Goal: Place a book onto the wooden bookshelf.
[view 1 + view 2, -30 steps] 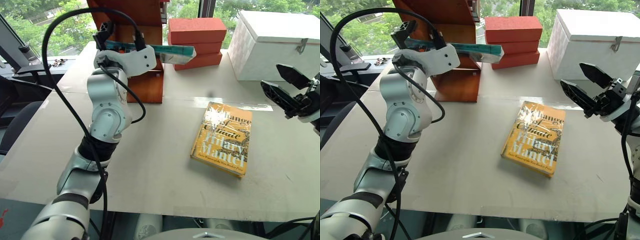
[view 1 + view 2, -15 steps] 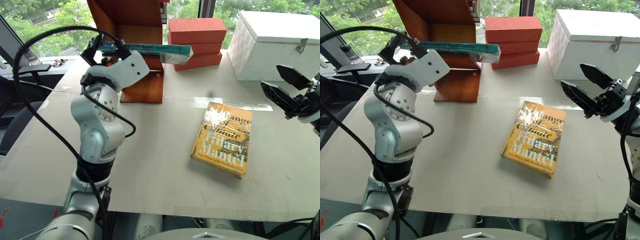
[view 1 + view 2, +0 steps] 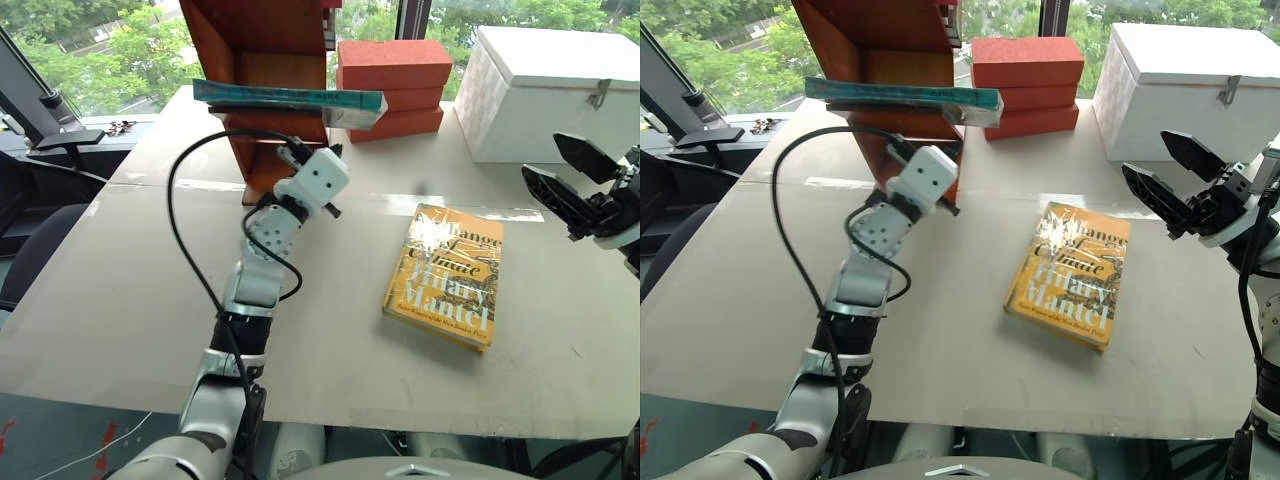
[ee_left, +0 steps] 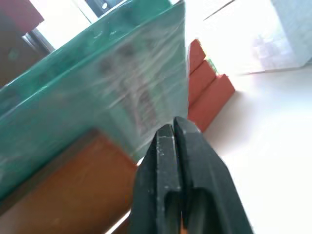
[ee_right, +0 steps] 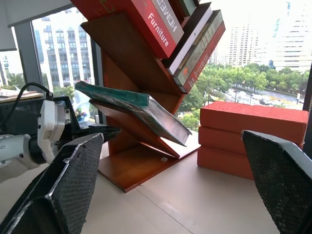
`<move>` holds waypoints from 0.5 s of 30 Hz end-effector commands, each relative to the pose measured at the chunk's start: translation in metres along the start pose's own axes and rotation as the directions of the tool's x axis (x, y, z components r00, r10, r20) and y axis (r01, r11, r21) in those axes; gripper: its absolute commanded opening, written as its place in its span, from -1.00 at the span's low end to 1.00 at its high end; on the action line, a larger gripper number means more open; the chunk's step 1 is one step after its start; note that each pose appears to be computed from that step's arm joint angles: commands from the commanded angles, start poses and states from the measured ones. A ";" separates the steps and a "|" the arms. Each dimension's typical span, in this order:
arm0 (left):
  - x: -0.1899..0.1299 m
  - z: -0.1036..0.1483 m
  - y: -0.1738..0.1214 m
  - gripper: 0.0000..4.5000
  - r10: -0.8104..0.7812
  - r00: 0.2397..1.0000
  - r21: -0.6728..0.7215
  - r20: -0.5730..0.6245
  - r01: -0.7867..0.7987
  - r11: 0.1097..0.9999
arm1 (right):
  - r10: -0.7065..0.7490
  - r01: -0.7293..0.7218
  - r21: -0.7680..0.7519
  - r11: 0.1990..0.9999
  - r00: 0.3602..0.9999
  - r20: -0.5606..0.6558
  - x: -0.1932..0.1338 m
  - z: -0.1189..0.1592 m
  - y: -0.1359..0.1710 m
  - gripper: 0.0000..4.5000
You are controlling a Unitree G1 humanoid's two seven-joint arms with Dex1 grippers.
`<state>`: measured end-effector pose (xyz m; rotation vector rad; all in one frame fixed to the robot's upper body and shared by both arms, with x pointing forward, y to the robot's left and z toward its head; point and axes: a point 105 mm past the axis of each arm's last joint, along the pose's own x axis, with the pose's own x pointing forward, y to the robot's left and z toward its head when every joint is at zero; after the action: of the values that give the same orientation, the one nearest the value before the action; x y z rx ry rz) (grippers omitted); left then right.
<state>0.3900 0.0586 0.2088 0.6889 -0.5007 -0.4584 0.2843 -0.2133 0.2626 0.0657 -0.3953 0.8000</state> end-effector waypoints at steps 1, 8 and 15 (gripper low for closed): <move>0.023 0.032 -0.022 -0.99 -0.030 0.984 -0.031 0.173 0.036 0.999 | 0.001 0.001 -0.073 0.997 0.999 0.034 -0.002 0.018 0.003 1.00; 0.059 0.040 -0.032 -0.99 0.147 0.977 -0.132 0.156 -0.127 0.983 | 0.004 -0.001 -0.079 0.997 0.999 0.040 -0.003 0.022 0.006 1.00; 0.068 0.036 -0.014 -0.99 0.418 0.907 -0.175 0.053 -0.404 0.898 | 0.010 -0.007 -0.082 0.997 0.999 0.031 -0.003 0.024 0.007 1.00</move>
<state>0.4206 -0.0119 0.2221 0.4528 -0.6104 -0.2299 0.2780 -0.2146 0.2682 0.0366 -0.4083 0.7887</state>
